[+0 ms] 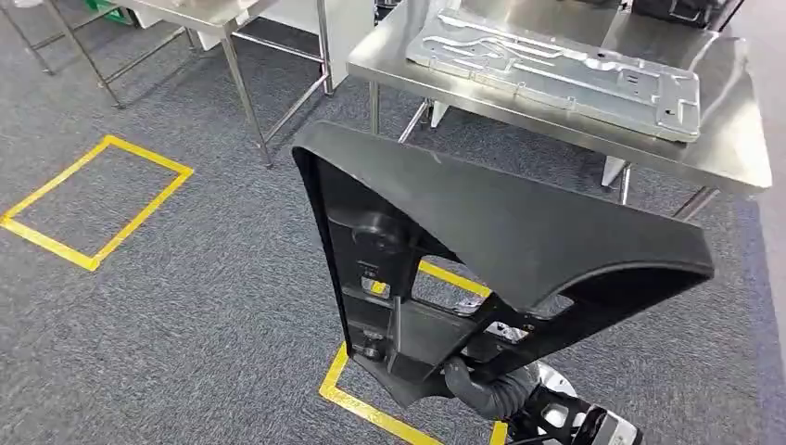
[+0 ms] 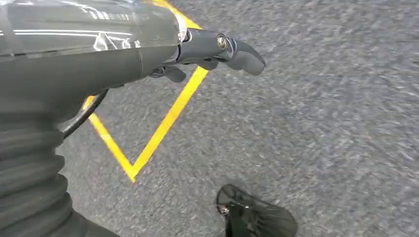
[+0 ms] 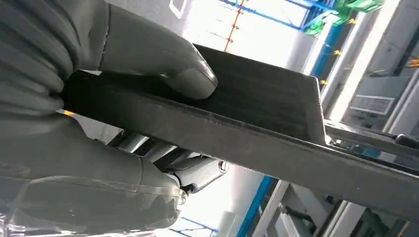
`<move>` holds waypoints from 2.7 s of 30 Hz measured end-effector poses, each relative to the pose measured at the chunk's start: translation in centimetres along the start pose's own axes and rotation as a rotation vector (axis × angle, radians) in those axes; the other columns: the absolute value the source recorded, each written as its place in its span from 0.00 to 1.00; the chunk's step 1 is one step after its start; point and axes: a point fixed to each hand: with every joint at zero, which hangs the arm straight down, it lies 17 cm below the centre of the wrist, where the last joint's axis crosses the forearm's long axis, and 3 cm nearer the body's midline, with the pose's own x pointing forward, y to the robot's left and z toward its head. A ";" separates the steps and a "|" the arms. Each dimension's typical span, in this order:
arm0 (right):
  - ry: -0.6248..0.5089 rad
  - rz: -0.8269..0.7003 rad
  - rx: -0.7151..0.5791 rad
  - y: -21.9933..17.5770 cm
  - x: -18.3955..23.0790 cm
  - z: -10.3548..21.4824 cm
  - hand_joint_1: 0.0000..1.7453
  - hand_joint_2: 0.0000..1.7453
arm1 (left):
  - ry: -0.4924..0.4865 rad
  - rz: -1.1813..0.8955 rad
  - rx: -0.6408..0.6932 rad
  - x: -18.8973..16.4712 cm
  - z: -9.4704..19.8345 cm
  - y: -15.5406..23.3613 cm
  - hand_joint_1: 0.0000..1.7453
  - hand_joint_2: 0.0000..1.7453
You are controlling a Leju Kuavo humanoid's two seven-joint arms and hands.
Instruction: Take the parts from the cabinet and place them on the table.
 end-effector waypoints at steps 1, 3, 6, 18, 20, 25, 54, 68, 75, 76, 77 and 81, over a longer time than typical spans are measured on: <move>-0.001 0.004 -0.002 -0.1 0.0 0.0 0.99 1.00 | 0.001 0.000 -0.001 -0.1 0.0 0.0 0.00 1.00; 0.005 0.004 -0.006 -0.1 0.0 0.2 0.99 1.00 | 0.003 0.004 -0.007 -0.3 0.1 -0.1 0.00 1.00; 0.011 0.007 -0.005 0.0 -0.1 0.4 0.99 1.00 | -0.001 0.006 -0.013 -0.2 0.1 -0.2 0.00 1.00; 0.002 0.022 -0.009 -0.1 0.6 0.3 0.99 1.00 | -0.006 0.005 -0.030 -0.2 0.2 -0.7 0.00 1.00; 0.005 0.020 -0.008 -0.1 0.6 0.4 0.99 1.00 | -0.002 0.003 -0.029 -0.4 0.2 -0.7 0.00 1.00; 0.004 0.022 -0.006 -0.1 0.6 0.4 0.99 1.00 | -0.008 0.003 -0.030 -0.2 0.2 -0.7 0.00 1.00; 0.000 0.066 0.007 -0.1 0.7 0.1 0.99 1.00 | -0.010 -0.002 -0.061 -0.1 0.3 -1.2 0.00 1.00; -0.003 0.065 -0.004 -0.2 0.7 0.0 0.99 1.00 | -0.012 -0.002 -0.062 0.0 0.3 -1.3 0.00 1.00; -0.005 0.078 -0.021 -0.5 0.8 0.0 0.99 1.00 | -0.022 -0.005 -0.066 0.3 0.3 -1.6 0.00 1.00; -0.007 0.078 -0.022 -0.5 1.0 0.0 0.99 1.00 | -0.025 -0.005 -0.067 0.4 0.3 -1.6 0.00 1.00; -0.008 0.079 -0.023 -0.5 1.0 0.0 0.99 1.00 | -0.027 -0.006 -0.066 0.5 0.3 -1.5 0.00 1.00; 0.003 0.082 -0.035 -0.5 0.9 0.3 0.99 1.00 | -0.025 -0.009 -0.066 0.2 0.3 -1.5 0.00 1.00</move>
